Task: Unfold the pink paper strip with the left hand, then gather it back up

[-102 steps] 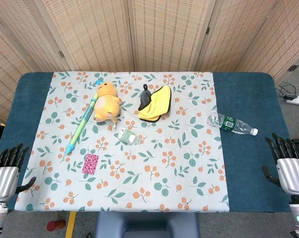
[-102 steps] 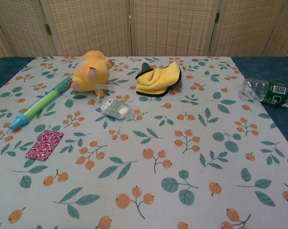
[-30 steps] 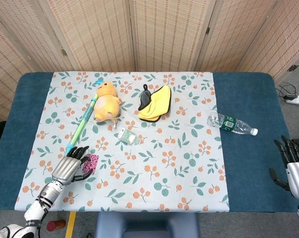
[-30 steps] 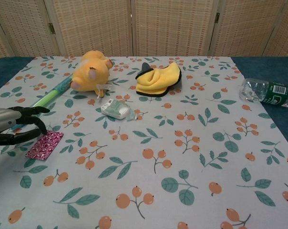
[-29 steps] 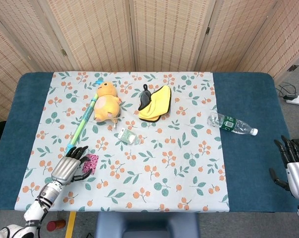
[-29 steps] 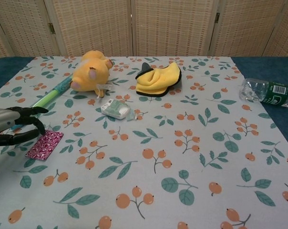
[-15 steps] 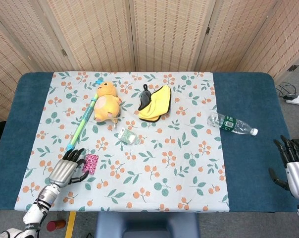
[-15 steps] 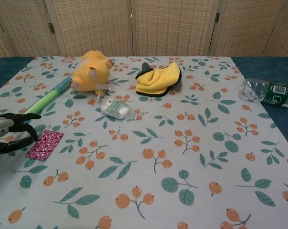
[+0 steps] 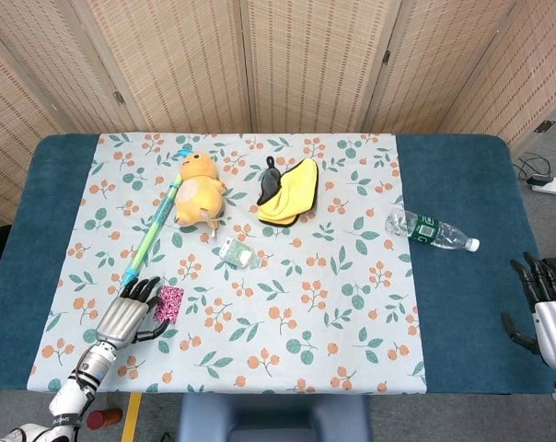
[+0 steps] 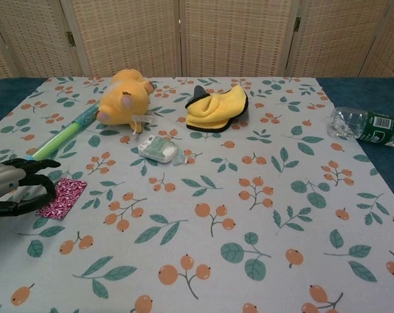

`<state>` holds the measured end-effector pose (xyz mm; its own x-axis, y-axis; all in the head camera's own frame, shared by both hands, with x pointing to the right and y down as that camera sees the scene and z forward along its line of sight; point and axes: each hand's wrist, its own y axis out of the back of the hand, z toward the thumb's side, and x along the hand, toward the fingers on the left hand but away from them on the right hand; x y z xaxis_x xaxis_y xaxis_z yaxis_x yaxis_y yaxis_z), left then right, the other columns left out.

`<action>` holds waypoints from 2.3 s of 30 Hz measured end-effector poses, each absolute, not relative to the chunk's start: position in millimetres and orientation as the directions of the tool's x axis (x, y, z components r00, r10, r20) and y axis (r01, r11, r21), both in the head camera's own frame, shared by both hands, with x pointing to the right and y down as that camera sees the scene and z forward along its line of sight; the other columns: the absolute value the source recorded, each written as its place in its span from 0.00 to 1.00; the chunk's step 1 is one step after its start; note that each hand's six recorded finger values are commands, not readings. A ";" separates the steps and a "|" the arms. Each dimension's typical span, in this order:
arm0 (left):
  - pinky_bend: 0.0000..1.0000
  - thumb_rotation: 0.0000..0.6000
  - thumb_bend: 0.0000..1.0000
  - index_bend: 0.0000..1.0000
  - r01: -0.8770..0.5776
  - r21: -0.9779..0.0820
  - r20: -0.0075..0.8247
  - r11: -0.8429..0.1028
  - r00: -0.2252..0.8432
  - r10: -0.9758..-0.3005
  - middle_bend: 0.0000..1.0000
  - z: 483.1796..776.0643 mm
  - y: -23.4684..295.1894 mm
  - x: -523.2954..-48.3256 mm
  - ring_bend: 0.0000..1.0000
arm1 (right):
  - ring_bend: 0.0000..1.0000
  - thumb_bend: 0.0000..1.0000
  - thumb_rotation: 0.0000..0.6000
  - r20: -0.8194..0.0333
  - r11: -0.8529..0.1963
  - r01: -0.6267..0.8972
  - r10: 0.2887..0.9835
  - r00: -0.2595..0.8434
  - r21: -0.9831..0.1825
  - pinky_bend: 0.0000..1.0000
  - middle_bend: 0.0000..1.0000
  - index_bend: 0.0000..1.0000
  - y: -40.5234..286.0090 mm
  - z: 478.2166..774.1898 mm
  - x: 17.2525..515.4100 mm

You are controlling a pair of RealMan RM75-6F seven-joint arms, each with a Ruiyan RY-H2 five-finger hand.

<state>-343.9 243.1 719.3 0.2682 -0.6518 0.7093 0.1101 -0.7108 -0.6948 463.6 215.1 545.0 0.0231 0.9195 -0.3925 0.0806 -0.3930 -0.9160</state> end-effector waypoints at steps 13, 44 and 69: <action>0.00 0.04 0.37 0.33 0.090 -0.710 0.681 -0.698 0.341 -0.648 0.00 718.9 241.6 -301.1 0.00 | 0.00 0.40 1.00 -0.394 -0.393 0.087 0.919 0.009 -0.915 0.00 0.00 0.00 217.4 542.2 468.7; 0.00 0.04 0.37 0.33 0.102 -0.698 0.704 -0.709 0.277 -0.654 0.00 722.3 245.9 -325.8 0.00 | 0.00 0.40 1.00 -0.397 -0.397 0.091 0.918 0.016 -0.913 0.00 0.00 0.00 215.7 543.6 466.1; 0.00 0.04 0.37 0.32 0.048 -0.736 0.641 -0.675 0.370 -0.673 0.00 709.8 240.2 -266.9 0.00 | 0.00 0.40 1.00 -0.395 -0.393 0.106 0.919 0.008 -0.913 0.00 0.00 0.00 215.6 544.1 471.5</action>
